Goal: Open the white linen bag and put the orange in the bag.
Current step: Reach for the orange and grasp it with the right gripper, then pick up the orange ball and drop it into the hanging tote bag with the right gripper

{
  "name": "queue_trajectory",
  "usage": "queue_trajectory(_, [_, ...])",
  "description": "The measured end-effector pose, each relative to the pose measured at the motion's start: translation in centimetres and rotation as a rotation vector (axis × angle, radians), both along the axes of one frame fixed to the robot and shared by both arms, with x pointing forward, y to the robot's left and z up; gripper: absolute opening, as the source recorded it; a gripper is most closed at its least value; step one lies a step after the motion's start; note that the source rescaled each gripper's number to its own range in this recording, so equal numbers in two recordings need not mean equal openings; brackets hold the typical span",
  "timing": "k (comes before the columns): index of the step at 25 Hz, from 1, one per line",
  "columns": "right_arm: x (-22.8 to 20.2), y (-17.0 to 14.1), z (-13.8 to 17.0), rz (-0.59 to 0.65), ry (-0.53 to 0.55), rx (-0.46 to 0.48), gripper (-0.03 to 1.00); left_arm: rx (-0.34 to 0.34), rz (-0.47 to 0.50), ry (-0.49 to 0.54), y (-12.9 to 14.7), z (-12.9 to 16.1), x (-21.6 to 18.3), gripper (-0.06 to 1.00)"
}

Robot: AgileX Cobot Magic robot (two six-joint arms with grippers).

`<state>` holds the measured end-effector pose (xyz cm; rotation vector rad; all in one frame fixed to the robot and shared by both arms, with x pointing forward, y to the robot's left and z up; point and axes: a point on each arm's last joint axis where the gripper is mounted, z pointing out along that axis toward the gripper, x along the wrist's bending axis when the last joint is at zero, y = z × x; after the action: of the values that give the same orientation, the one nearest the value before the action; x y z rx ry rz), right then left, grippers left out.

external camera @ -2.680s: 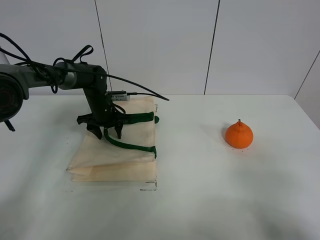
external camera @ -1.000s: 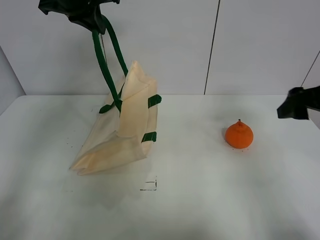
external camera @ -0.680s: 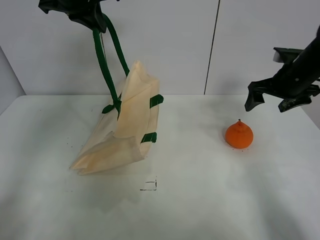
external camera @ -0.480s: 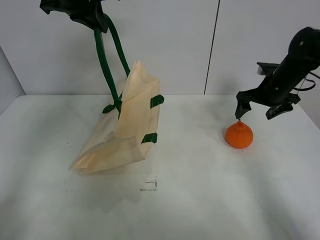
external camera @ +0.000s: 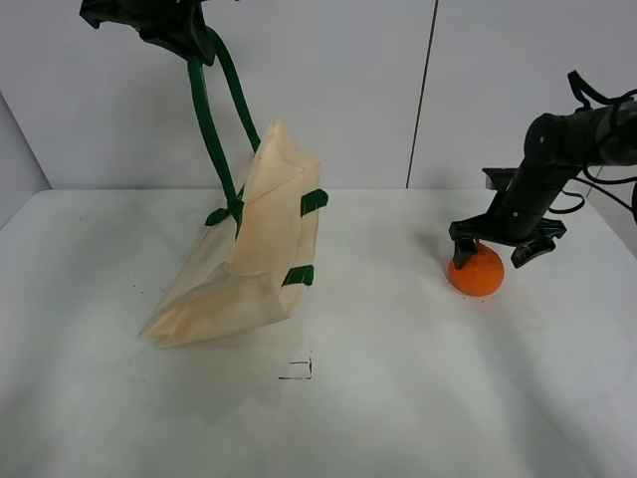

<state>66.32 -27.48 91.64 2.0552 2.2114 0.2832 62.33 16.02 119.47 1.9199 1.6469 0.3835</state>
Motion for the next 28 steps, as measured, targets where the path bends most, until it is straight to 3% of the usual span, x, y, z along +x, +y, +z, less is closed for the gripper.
queue_trajectory(3, [0.2,0.0,-0.5,0.01,-0.011,0.0,0.98,0.0,0.0,0.0,0.0,0.0,0.0,0.0])
queue_trajectory(5, [0.4,0.1,-0.4,0.007,-0.027,0.01,0.89,0.0,0.0,0.0,0.0,0.0,0.0,0.0])
queue_trajectory(7, [0.5,0.2,-0.4,-0.001,-0.037,0.021,0.7,0.0,0.0,0.0,0.0,0.0,0.0,0.0])
queue_trajectory(10, [0.5,0.3,-0.4,-0.006,-0.038,0.032,0.18,0.0,0.0,0.0,0.0,0.0,0.0,0.0])
queue_trajectory(12, [0.6,0.4,-0.1,-0.014,-0.046,0.046,0.02,0.0,0.0,0.0,0.0,0.0,0.0,0.0])
queue_trajectory(16, [0.4,0.7,1.3,-0.007,-0.063,0.083,0.01,-0.001,0.0,-0.003,0.0,0.1,-0.1,0.0])
queue_trajectory(20, [-0.3,1.2,5.7,-0.007,-0.151,0.152,0.0,-0.005,0.0,-0.014,0.2,0.6,-0.4,0.0])
queue_trajectory(24, [-0.8,2.7,12.1,0.002,-0.243,0.323,0.0,-0.009,0.0,-0.025,0.3,1.1,-0.7,0.0])
queue_trajectory(28, [-0.6,6.7,16.8,0.093,-0.329,0.509,0.0,-0.009,0.0,-0.025,0.3,1.1,-0.7,0.0])
